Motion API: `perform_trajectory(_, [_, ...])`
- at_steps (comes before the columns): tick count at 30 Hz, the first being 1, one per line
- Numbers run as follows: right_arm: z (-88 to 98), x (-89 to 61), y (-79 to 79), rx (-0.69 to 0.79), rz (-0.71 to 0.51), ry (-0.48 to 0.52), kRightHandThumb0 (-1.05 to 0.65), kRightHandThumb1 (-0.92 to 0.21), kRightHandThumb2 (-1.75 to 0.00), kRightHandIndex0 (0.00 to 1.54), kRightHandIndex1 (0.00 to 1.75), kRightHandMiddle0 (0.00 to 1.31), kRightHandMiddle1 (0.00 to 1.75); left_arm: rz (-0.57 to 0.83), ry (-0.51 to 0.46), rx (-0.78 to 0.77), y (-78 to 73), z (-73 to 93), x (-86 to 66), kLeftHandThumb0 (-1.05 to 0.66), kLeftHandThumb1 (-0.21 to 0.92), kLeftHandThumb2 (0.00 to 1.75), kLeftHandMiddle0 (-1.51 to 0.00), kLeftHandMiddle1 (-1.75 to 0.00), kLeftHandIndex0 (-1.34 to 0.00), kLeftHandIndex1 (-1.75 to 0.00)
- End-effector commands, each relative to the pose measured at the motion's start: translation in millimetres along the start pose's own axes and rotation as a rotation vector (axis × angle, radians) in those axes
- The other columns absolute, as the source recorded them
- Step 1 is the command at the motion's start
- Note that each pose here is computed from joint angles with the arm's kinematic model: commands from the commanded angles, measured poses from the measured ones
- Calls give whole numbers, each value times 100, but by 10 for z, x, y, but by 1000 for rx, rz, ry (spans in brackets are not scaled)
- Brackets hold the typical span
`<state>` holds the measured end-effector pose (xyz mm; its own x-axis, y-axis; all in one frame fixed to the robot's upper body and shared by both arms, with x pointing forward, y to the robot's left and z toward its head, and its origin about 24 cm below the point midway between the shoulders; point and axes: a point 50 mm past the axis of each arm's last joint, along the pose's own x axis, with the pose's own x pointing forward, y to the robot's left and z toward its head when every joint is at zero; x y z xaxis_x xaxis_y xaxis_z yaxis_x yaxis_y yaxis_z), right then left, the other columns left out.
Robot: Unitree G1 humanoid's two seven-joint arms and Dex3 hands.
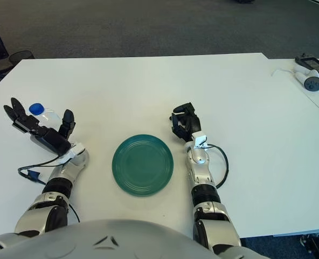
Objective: Put the bottle into the plate.
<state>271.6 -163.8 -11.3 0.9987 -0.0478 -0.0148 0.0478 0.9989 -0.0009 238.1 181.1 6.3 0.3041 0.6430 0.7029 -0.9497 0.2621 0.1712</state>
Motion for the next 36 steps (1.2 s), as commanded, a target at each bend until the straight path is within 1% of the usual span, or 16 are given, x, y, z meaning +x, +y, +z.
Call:
perform_trajectory(1, [-467,-291,-103,1,-43,252,-36,-79,-70,31,143,27,175,-268,127,209,361,-359,-550,-105,92,35,0,-1,0,-2])
perform_trajectory(4, [-471,-290,-105,0,-44,254,-36,-79,-70,31,143,27,175,-285,163,181,346,-362,-528,-105,92,29,0,0,0,-1])
perform_trajectory(7, [-476,-291,-108,-1,-46,254,-36,-79,-70,31,144,27,175,-305,237,154,340,-369,-543,-105,92,23,0,0,0,0])
perform_trajectory(13, [-489,-292,-124,-5,-38,260,-36,-79,-70,31,143,27,175,-314,354,110,333,-376,-550,-105,92,16,0,0,0,0])
perform_trajectory(18, [-485,-284,-140,-12,-25,266,-36,-81,-67,31,142,25,175,-303,417,92,330,-372,-546,-105,92,12,0,0,0,0])
perform_trajectory(25, [-485,-271,-165,-10,-16,273,-36,-83,-65,32,143,24,175,-271,503,123,347,-394,-549,-105,92,14,0,0,0,0])
perform_trajectory(31, [-479,-261,-176,-5,-17,266,-36,-82,-65,31,145,25,175,-242,530,166,351,-425,-536,-105,92,16,0,0,0,0])
perform_trajectory(35, [-476,-255,-180,-10,-18,262,-36,-81,-67,30,147,26,175,-227,538,211,344,-459,-516,-105,92,23,0,0,0,0])
perform_trajectory(36, [-475,-254,-184,-11,-19,261,-23,-80,-66,33,146,25,175,-226,541,217,341,-462,-516,-105,92,25,0,0,0,0])
